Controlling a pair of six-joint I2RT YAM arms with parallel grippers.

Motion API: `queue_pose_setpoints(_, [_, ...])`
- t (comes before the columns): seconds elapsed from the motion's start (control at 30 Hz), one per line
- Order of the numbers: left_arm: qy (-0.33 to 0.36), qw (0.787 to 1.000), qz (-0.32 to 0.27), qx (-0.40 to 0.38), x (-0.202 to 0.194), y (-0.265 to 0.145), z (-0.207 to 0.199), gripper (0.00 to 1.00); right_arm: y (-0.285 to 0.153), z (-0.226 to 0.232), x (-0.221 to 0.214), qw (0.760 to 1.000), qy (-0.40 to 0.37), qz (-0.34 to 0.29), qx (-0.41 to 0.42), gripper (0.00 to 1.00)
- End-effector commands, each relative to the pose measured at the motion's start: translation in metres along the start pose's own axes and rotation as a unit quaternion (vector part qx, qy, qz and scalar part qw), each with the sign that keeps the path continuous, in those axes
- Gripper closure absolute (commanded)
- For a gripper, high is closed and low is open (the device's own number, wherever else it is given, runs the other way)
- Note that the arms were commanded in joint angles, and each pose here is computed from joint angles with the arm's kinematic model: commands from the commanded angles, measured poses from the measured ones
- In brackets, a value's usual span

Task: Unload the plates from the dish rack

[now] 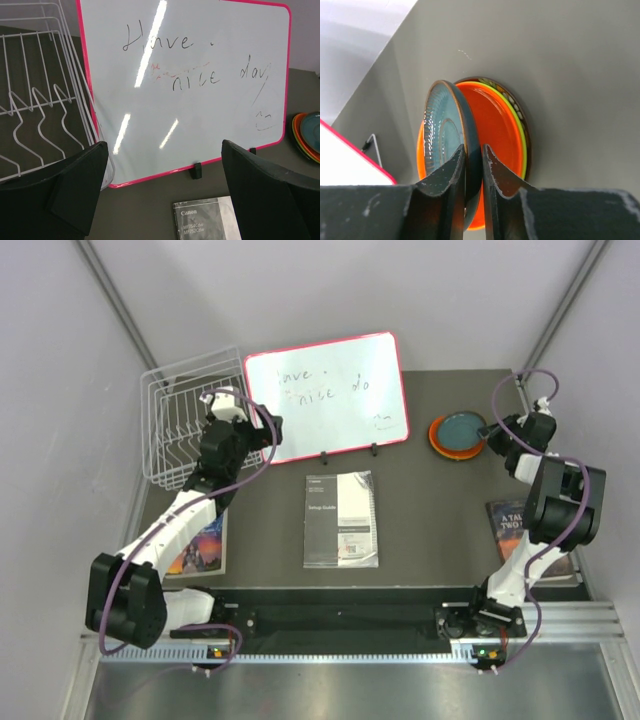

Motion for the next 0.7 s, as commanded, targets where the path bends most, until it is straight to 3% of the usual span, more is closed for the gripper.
queue_pose_setpoints(0.0, [0.001,1.000,-0.018,0.004,0.010,-0.002,0.003,0.01,0.000,0.043,0.042,0.996,-0.018,-0.046,0.076,1.00])
queue_pose_setpoints(0.17, [-0.004,1.000,-0.011,-0.005,0.005,0.002,0.002,0.01,0.005,0.042,0.035,0.996,-0.020,-0.030,0.081,0.95])
queue_pose_setpoints(0.2, [-0.004,1.000,-0.009,-0.005,0.003,0.002,0.002,0.01,0.006,0.041,0.033,0.996,-0.021,-0.025,0.079,0.91])
queue_pose_setpoints(0.23, [-0.004,1.000,-0.006,-0.006,0.002,0.002,0.002,0.01,0.006,0.040,0.031,0.996,-0.023,-0.023,0.077,0.78])
queue_pose_setpoints(0.47, [-0.006,1.000,-0.002,-0.011,0.000,0.002,0.002,0.01,0.008,0.039,0.030,0.997,-0.028,-0.018,0.069,0.65])
queue_pose_setpoints(0.5, [-0.006,1.000,-0.002,-0.012,0.000,0.002,0.002,0.01,0.008,0.040,0.030,0.997,-0.030,-0.019,0.068,0.55])
queue_pose_setpoints(0.53, [-0.006,1.000,-0.003,-0.011,0.001,0.002,0.002,0.01,0.008,0.039,0.029,0.997,-0.030,-0.017,0.067,0.52])
queue_pose_setpoints(0.67, [-0.005,1.000,-0.001,-0.009,0.002,0.002,0.005,0.01,0.004,0.035,0.028,0.998,-0.036,-0.016,0.044,0.46])
Point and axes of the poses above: each gripper's point midway between its finger pads, its own y axis out along the fingers, its own z axis along the line the jaws close on, x = y × z, the point moved 2 cm from there along -y, back along the fingers, and after that the axes turned 5 degrees about y, right-handed, at the moved point
